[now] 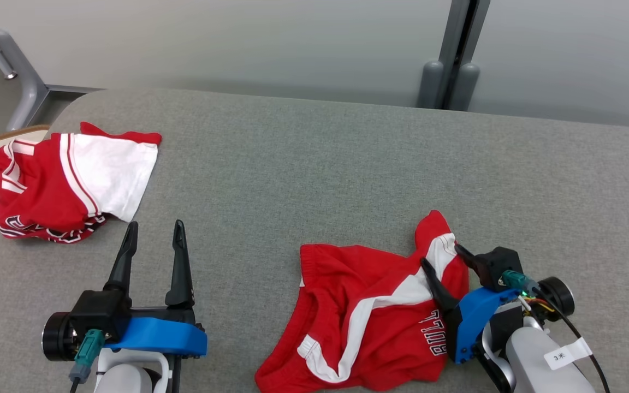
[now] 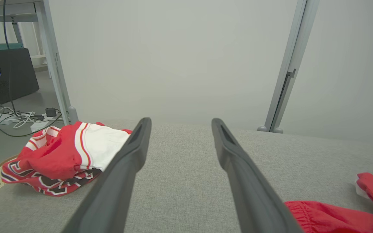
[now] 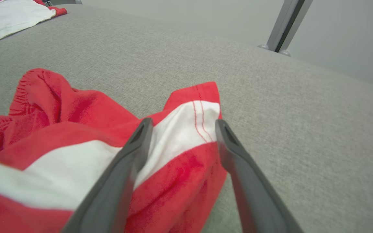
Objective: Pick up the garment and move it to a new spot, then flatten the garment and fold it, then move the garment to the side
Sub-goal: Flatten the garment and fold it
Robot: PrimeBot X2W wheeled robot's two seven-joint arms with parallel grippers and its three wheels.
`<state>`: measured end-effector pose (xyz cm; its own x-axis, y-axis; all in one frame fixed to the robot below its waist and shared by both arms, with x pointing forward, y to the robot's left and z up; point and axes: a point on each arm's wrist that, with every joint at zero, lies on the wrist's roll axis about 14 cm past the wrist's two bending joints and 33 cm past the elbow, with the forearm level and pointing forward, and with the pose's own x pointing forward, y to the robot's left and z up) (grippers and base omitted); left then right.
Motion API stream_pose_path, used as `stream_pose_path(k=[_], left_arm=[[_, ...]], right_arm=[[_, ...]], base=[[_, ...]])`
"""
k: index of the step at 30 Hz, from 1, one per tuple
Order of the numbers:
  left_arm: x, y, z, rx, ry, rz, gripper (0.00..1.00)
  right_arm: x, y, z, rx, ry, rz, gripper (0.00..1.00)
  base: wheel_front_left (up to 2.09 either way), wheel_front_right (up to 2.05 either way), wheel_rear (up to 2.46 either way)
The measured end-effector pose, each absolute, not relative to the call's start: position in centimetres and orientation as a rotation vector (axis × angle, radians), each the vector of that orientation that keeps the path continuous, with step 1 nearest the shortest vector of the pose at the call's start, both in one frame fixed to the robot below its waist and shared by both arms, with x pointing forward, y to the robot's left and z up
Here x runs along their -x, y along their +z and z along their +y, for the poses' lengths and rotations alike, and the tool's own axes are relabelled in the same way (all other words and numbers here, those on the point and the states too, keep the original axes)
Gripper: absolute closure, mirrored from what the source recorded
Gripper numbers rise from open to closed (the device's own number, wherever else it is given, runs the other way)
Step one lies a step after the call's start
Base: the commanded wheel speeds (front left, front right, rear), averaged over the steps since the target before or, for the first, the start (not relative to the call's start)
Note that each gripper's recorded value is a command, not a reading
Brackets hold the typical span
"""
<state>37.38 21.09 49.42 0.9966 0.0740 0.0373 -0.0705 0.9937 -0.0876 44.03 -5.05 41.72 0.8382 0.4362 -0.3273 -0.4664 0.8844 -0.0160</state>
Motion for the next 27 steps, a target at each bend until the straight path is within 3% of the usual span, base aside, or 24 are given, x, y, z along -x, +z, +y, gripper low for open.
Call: stream_pose_path(k=[5, 6, 7, 21, 27], left_arm=[[-37.3, 49.2, 21.3, 0.085, 0.079, -0.034, 0.00], [-37.4, 49.2, 21.3, 0.085, 0.080, -0.034, 0.00], [-37.4, 49.2, 21.3, 0.086, 0.081, -0.034, 0.00], [-37.5, 49.6, 21.3, 0.101, 0.091, -0.046, 0.00], [-37.3, 49.9, 20.8, 0.108, 0.079, -0.054, 0.00]], right_arm=[[-43.3, 39.3, -4.7, 0.105, 0.494, 0.410, 0.00], [-43.1, 38.9, -4.6, 0.101, 0.495, 0.425, 0.39], [-43.1, 38.8, -4.6, 0.093, 0.494, 0.425, 1.00], [-49.4, 46.5, -4.0, 0.031, 0.446, 0.162, 1.00], [-49.5, 48.8, -4.6, 0.024, 0.425, 0.089, 1.00]], base=[[0.00, 0.00, 0.00], [0.00, 0.00, 0.00], [0.00, 0.00, 0.00], [0.00, 0.00, 0.00], [0.00, 0.00, 0.00]])
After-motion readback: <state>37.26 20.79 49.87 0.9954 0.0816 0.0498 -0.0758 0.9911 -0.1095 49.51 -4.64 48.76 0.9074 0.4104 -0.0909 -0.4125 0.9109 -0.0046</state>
